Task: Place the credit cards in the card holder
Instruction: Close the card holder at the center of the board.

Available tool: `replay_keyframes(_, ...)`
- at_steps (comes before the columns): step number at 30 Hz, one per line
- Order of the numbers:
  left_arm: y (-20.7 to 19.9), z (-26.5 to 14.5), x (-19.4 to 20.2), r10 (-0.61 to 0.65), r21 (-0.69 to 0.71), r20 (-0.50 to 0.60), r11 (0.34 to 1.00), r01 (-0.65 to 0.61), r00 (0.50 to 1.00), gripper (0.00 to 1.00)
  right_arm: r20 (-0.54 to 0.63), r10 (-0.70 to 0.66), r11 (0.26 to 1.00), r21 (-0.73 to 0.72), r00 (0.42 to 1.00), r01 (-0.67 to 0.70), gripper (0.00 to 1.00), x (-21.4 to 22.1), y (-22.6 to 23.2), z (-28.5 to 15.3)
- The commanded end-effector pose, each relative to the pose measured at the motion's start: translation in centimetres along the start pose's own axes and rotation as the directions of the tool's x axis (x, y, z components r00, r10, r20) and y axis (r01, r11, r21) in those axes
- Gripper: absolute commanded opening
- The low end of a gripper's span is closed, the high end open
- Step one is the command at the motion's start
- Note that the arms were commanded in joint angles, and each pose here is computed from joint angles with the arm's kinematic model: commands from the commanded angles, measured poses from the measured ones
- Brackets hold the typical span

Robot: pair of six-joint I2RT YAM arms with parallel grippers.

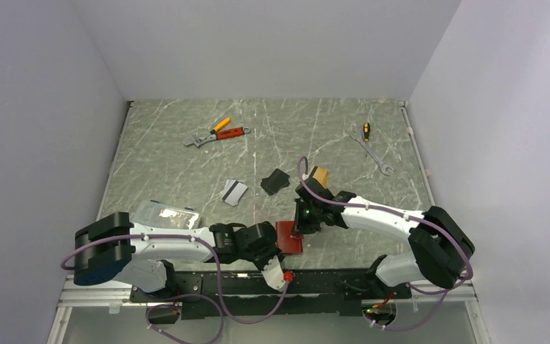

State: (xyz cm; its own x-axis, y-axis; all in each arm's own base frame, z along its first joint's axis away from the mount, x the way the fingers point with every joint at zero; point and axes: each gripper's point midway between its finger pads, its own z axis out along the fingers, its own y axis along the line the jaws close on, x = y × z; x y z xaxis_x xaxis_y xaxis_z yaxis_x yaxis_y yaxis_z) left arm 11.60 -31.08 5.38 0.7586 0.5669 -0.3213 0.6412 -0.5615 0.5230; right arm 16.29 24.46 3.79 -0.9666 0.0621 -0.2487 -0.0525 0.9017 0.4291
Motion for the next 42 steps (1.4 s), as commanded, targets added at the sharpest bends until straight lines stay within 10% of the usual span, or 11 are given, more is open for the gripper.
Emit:
replay_keyframes(1,1.4,1.2,-0.9,0.084,-0.071,0.048,0.994,-0.081,0.995,0.29,0.029,-0.006,0.999,-0.04,1.0,0.008,0.0,-0.8,0.8,-0.2)
replay_keyframes(42,3.0,1.1,-0.3,0.082,-0.116,0.011,0.99,-0.08,0.997,0.28,0.139,-0.022,0.994,0.107,0.99,0.008,0.0,-1.1,-0.6,0.2)
